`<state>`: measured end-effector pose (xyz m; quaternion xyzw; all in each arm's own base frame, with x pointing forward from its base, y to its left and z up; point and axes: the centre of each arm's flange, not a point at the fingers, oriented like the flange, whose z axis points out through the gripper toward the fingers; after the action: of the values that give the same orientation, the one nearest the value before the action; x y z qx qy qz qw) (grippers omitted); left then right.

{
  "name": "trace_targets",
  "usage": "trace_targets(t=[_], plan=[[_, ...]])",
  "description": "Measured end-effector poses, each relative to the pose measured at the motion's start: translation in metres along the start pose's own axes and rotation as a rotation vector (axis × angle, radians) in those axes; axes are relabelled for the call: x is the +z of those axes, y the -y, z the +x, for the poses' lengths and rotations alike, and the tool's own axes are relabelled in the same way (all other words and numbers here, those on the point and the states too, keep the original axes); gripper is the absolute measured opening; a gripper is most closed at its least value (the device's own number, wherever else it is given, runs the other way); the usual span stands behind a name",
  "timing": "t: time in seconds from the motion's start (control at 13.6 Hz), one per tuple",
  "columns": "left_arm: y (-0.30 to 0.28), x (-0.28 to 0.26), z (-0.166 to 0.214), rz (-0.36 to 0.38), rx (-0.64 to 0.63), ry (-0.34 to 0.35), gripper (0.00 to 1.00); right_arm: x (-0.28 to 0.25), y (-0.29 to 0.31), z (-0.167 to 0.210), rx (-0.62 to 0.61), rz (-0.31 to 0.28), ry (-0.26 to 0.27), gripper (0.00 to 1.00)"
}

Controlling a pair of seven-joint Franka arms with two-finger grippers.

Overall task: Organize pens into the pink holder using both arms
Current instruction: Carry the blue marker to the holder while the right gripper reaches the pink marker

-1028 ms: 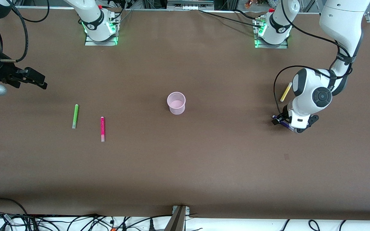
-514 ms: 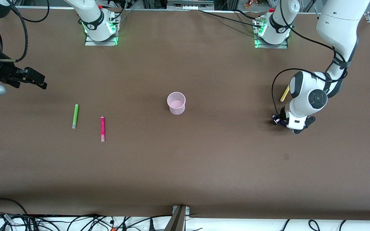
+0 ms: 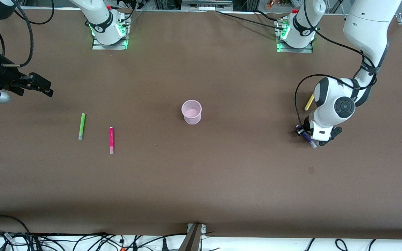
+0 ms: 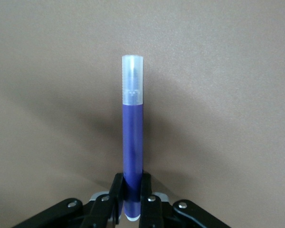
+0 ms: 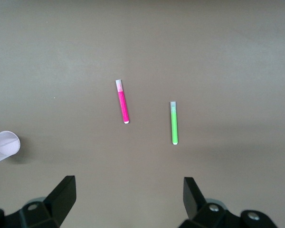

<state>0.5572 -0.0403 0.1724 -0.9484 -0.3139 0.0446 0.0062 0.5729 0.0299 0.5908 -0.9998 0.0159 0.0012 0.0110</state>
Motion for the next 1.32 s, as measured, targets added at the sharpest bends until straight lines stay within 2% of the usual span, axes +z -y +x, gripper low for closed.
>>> trace_targets(t=[0.22, 0.37, 0.59, 0.73, 0.88, 1.1, 1.32], plan=[[-0.007, -0.003, -0.002, -0.005, 0.012, -0.007, 0.18, 0.000, 0.000, 0.000, -0.001, -0.001, 0.000, 1.00], [-0.023, -0.024, 0.000, -0.017, 0.030, -0.018, 0.18, 0.002, 0.000, 0.000, 0.000, -0.002, 0.004, 1.00], [-0.073, -0.095, -0.016, 0.016, 0.077, 0.050, 0.18, 0.032, 0.000, 0.013, -0.004, -0.031, 0.057, 1.00], [-0.117, -0.145, -0.047, 0.003, 0.076, 0.111, 0.18, 0.071, 0.001, 0.026, -0.025, -0.047, 0.121, 1.00], [-0.155, -0.179, -0.083, -0.071, 0.055, 0.205, 0.18, 0.101, 0.004, 0.034, -0.040, -0.056, 0.167, 1.00], [-0.193, -0.200, -0.139, -0.147, 0.014, 0.358, 0.18, 0.137, 0.019, 0.037, -0.047, -0.038, 0.160, 1.00], [-0.226, -0.198, -0.206, -0.141, -0.005, 0.470, 0.18, 0.198, 0.040, 0.026, -0.016, -0.009, 0.141, 1.00]])
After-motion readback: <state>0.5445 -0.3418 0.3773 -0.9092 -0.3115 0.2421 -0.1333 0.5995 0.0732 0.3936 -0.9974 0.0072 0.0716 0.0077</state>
